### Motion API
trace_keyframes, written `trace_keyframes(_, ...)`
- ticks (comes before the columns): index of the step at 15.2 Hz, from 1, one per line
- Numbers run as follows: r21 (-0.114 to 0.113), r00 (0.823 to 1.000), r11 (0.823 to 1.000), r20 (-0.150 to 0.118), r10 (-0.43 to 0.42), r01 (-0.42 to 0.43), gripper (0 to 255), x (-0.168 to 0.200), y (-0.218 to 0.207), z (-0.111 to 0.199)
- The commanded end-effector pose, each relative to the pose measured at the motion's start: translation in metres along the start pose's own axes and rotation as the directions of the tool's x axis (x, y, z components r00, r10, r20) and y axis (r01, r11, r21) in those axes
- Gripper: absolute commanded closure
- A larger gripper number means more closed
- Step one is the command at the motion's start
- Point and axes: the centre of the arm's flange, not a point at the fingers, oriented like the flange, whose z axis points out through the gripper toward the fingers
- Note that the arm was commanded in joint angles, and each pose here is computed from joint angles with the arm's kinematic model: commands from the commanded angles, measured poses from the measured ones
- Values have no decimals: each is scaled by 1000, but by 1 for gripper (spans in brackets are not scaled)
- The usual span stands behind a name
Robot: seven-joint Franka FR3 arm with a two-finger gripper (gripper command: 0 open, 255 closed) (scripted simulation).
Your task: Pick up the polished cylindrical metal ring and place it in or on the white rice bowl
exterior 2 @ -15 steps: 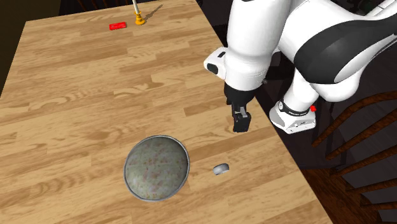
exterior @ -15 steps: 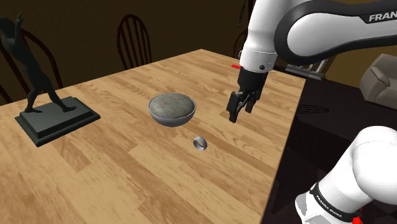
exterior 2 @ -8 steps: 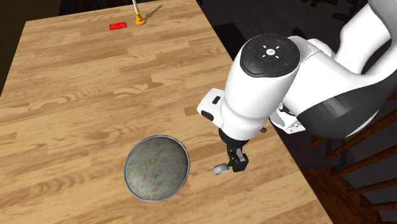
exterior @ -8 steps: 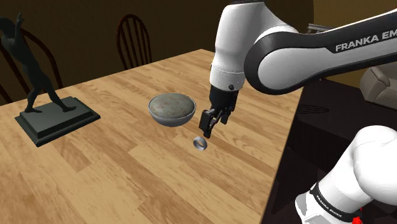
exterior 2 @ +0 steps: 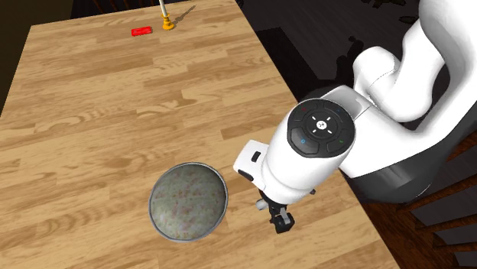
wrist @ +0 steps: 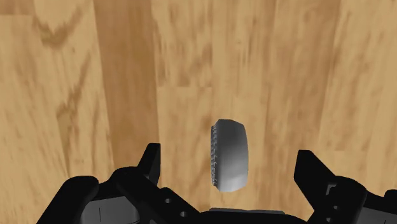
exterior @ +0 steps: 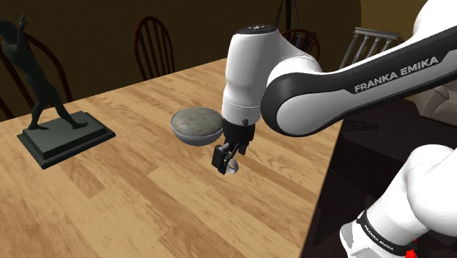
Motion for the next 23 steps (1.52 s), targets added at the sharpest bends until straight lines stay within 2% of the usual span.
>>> trace_keyframes(1,0,1000,1000,-1,0,0,0,-1,0,10)
trace_keyframes(3,0,1000,1000,-1,0,0,0,-1,0,19)
trace_keyframes(10,0,1000,1000,-1,0,0,0,-1,0,19)
trace_keyframes(11,0,1000,1000,-1,0,0,255,-1,0,19)
trace_keyframes(20,0,1000,1000,-1,0,0,255,-1,0,19)
trace_keyframes(23,0,1000,1000,-1,0,0,255,0,1,3)
